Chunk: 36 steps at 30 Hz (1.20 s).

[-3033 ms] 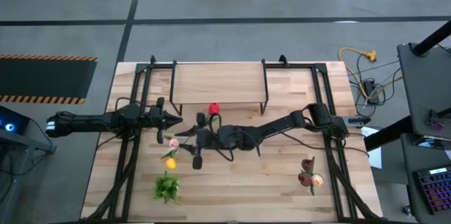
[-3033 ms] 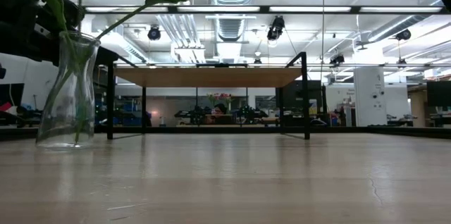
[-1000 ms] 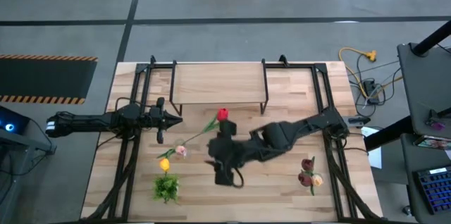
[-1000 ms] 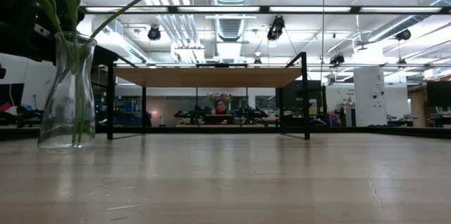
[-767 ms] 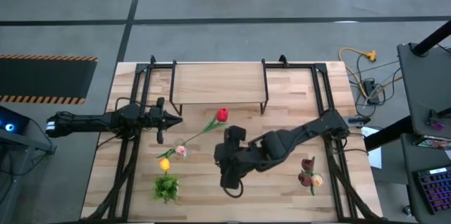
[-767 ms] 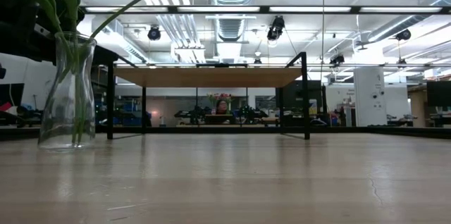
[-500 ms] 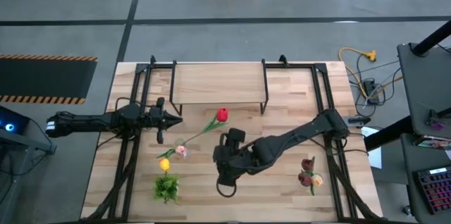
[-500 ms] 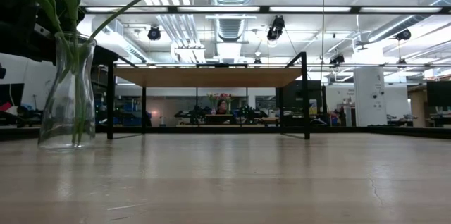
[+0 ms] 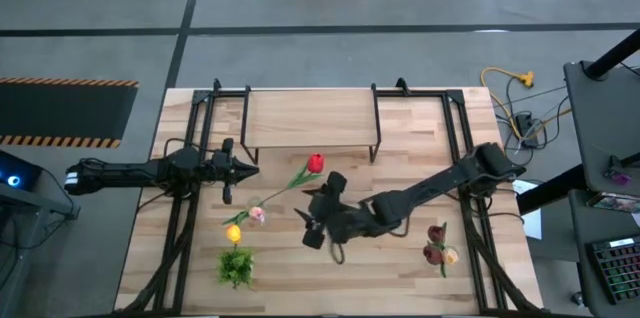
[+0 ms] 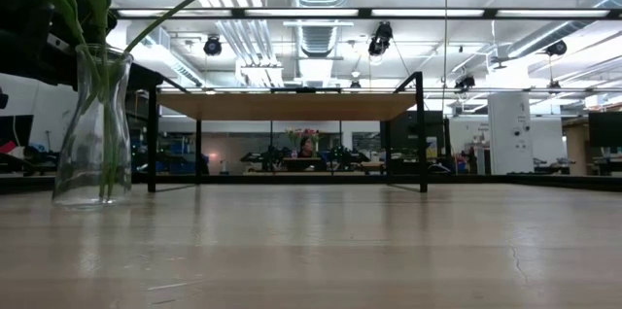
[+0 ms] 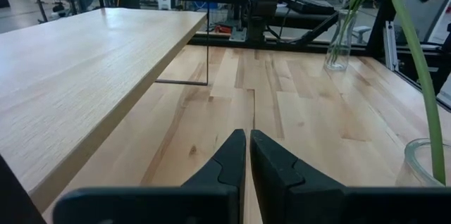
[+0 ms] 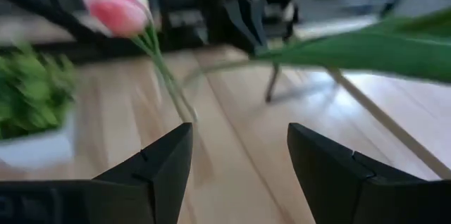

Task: Pick and place flowers into a vace then onto a shelf
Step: Adjust the red flower in the left transparent flower vase

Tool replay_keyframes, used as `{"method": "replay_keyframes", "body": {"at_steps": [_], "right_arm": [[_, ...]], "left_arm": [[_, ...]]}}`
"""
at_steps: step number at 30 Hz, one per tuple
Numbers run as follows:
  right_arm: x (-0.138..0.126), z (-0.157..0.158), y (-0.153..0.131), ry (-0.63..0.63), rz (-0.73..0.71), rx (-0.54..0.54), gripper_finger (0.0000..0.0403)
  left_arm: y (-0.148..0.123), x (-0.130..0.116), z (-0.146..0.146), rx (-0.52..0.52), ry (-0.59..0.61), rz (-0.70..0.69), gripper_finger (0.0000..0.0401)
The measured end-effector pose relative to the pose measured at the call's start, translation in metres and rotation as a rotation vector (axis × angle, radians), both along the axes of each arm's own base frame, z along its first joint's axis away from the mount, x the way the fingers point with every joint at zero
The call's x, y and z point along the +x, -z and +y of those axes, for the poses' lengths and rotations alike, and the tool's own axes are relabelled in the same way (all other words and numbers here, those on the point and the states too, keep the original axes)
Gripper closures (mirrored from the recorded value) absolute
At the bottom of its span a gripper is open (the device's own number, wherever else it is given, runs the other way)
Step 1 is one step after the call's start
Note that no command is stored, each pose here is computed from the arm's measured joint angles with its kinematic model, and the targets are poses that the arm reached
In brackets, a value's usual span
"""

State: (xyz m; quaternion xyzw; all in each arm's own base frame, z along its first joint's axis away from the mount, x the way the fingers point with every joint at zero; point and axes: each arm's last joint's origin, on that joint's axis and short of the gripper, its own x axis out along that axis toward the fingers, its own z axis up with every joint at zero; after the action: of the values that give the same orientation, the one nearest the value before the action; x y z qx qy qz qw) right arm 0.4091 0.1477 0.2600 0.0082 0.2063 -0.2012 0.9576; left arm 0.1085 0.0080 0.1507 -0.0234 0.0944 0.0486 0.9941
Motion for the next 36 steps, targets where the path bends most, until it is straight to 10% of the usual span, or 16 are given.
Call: {"method": "replay_keyframes", "body": {"at_steps": [13,36], "right_arm": [[-0.021,-0.032,0.034,-0.221,-0.428,0.020,0.0179],[-0.011,-0.063,0.024,-0.259,-0.523,0.030,0.0239]], "left_arm": [[0.002,0.001,0.000,-0.001,0.000,0.018,0.0396],[0.002,0.001,0.000,-0.002,0.000,0.026,0.0396]]}}
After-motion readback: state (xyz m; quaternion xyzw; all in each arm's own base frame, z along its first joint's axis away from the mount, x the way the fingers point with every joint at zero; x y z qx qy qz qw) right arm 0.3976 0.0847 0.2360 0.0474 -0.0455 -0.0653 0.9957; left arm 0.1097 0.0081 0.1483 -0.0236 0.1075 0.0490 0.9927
